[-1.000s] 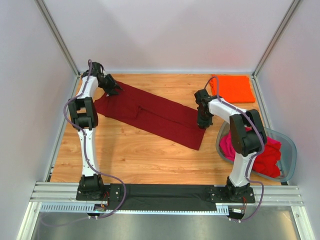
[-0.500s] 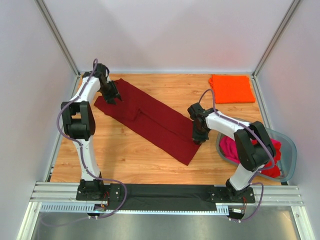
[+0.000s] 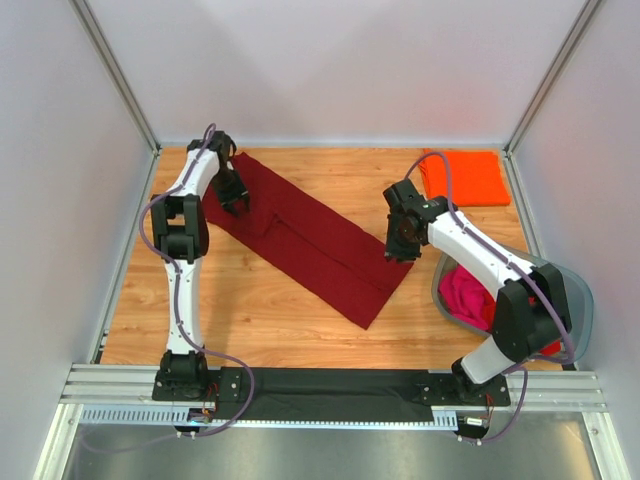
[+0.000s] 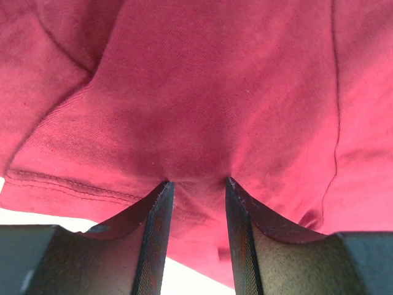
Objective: Fold and stack the t-shirts
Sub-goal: Fold the tshirt
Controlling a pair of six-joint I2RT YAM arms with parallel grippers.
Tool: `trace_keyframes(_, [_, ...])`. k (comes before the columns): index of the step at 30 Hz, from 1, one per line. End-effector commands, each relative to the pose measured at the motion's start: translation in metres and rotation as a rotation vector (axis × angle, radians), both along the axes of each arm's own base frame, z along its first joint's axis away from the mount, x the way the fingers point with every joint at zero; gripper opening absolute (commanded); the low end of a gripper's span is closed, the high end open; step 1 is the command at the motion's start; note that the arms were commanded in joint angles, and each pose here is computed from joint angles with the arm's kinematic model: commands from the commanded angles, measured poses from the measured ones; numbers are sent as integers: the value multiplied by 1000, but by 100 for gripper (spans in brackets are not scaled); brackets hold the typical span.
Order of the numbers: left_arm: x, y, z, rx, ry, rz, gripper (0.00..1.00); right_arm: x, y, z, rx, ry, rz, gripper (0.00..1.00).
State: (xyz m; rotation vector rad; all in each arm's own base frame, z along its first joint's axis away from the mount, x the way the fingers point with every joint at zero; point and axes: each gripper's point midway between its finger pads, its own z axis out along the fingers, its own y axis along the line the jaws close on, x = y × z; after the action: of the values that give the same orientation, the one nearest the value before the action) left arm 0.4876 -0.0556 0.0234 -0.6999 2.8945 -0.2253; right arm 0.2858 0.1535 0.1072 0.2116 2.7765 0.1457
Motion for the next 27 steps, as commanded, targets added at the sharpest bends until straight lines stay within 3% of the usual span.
trace_keyframes(1, [22,25,-18,65,-7,47,47,9,8,21,50,-61,14,30])
trace_keyframes(3, [54,22,-14,-37,-113,66,47,9,9,23,55,-64,18,30])
trace_keyframes(6, [84,-7,35,-233,-280,37,45,6,10,24,64,-63,21,29])
trace_keyframes(7, [79,-12,42,-239,-278,42,45,2,9,28,72,-66,25,29])
trace_keyframes(9, [69,-23,96,-203,-368,17,46,-5,6,29,71,-59,28,29])
trace_keyframes(10, [45,-34,84,-195,-317,2,46,-8,4,31,70,-61,35,28])
trace_keyframes(11, [32,-41,127,-192,-392,-15,46,-13,2,37,75,-76,41,28])
trace_keyframes(13, [-5,-60,123,-151,-353,-50,46,-19,-1,43,84,-90,54,27])
trace_keyframes(15, [-41,-82,160,-129,-406,-72,46,-27,-6,53,97,-112,57,26])
trace_keyframes(16, [-68,-89,143,-126,-352,-76,46,-29,-7,57,111,-116,56,25])
trace_keyframes(18, [-108,-122,169,-164,-402,-97,46,-38,-7,69,149,-119,61,25])
trace_keyframes(23, [-201,-197,157,-248,-381,-215,45,-52,-14,101,193,-165,75,25])
trace_keyframes(27, [-242,-251,133,-286,-315,-278,40,-65,-22,109,184,-171,68,23])
